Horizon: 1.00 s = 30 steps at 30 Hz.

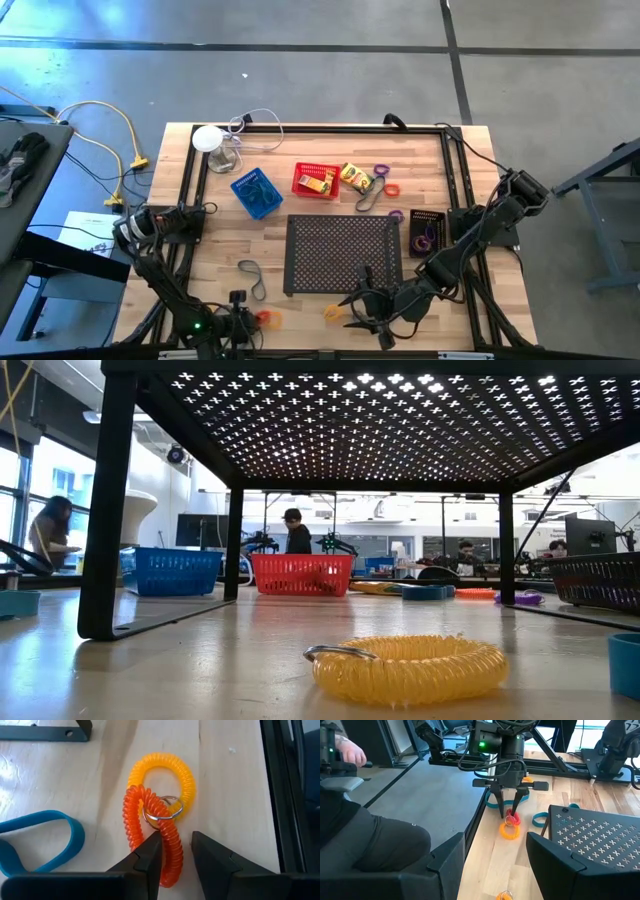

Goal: Pick & Place Office Desk Supplies
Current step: Put the orange spring keychain into the black bin

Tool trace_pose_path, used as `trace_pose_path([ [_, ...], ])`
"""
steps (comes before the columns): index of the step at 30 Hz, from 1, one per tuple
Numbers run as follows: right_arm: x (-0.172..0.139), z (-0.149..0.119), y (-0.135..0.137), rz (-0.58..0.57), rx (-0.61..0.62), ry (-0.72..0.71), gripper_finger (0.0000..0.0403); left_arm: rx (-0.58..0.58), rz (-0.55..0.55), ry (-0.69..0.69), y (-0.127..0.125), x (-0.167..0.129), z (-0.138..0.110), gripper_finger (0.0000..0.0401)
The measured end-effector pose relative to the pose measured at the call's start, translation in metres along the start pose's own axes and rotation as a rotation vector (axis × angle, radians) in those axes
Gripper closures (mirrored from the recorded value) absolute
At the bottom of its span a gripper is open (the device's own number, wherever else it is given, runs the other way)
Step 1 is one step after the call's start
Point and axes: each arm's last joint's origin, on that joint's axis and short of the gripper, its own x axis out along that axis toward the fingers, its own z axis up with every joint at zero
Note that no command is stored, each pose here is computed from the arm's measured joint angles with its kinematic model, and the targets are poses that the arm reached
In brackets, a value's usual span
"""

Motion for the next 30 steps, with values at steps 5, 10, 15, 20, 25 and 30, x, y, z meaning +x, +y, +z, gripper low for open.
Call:
trace_pose_path([
  [5,0.000,-0.002,0.001,0.036,-0.027,0.027,0.0203,0.084,-0.025,-0.006,-0.002,-0.008,0.009,0.0348],
  [10,0.010,-0.017,0.013,0.015,-0.187,0.048,0.0212,0.156,-0.032,-0.015,-0.005,-0.030,0.030,0.0387],
  [15,0.027,-0.029,0.027,0.030,-0.282,-0.020,0.0238,0.193,0.049,-0.089,-0.011,-0.051,0.060,0.0390],
  [20,0.045,-0.040,0.040,-0.004,-0.540,-0.136,0.0267,0.109,0.016,-0.309,-0.029,-0.078,0.115,0.0391],
  [25,0.055,-0.038,0.045,-0.088,-0.572,-0.303,0.0292,0.015,-0.111,-0.424,-0.037,-0.087,0.154,0.0393],
  [30,0.059,-0.041,0.044,-0.096,-0.584,-0.309,0.0304,-0.025,-0.178,-0.421,-0.030,-0.076,0.173,0.0392],
])
